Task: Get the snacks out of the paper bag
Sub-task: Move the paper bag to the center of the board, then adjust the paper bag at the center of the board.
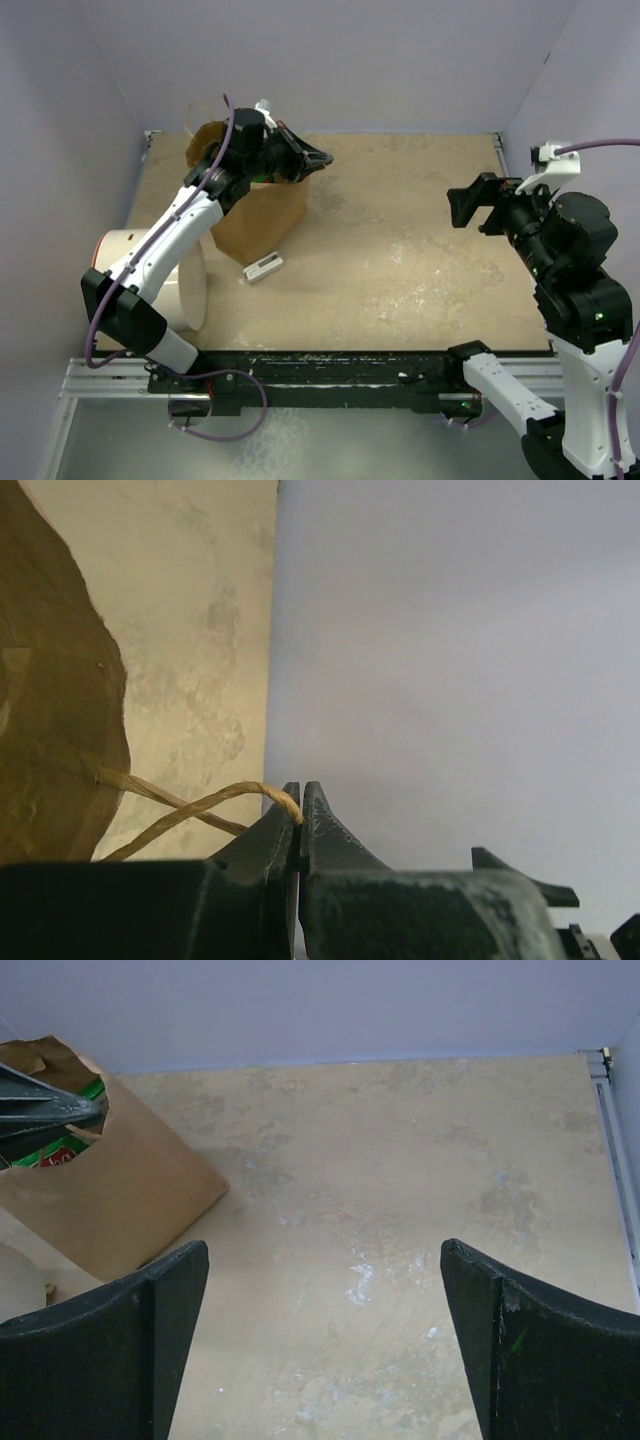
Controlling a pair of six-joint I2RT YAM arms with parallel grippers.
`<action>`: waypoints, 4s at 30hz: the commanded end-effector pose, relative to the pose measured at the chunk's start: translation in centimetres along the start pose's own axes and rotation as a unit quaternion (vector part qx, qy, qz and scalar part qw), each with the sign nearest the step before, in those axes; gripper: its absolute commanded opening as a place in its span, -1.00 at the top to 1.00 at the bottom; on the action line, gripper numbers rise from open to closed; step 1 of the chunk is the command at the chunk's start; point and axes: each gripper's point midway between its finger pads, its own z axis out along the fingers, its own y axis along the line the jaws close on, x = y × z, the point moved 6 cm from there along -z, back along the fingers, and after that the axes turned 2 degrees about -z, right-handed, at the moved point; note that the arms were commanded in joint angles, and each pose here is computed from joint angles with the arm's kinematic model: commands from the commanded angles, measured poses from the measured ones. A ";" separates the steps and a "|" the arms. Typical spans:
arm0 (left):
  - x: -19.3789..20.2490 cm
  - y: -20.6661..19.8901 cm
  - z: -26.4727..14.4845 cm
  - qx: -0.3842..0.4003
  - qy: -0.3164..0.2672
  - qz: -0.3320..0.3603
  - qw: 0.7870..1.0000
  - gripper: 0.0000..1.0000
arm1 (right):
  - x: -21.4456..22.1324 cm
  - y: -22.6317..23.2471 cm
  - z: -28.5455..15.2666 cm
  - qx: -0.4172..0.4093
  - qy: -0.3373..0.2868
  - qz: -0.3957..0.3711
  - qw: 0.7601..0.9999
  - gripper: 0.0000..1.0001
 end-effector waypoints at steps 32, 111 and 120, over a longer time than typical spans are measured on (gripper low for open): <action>8.1 7.2 -22.0 -0.154 -0.011 0.118 0.981 0.74 | -0.1 4.6 7.1 -0.121 0.048 0.103 0.986 -0.99; 4.0 0.1 -14.2 -0.092 -0.016 0.245 0.965 1.00 | -0.3 15.7 21.6 -0.205 0.064 0.120 0.969 1.00; 4.0 0.4 -15.7 -0.096 -0.016 0.244 0.965 1.00 | -0.1 13.5 16.7 -0.186 0.075 0.110 0.974 1.00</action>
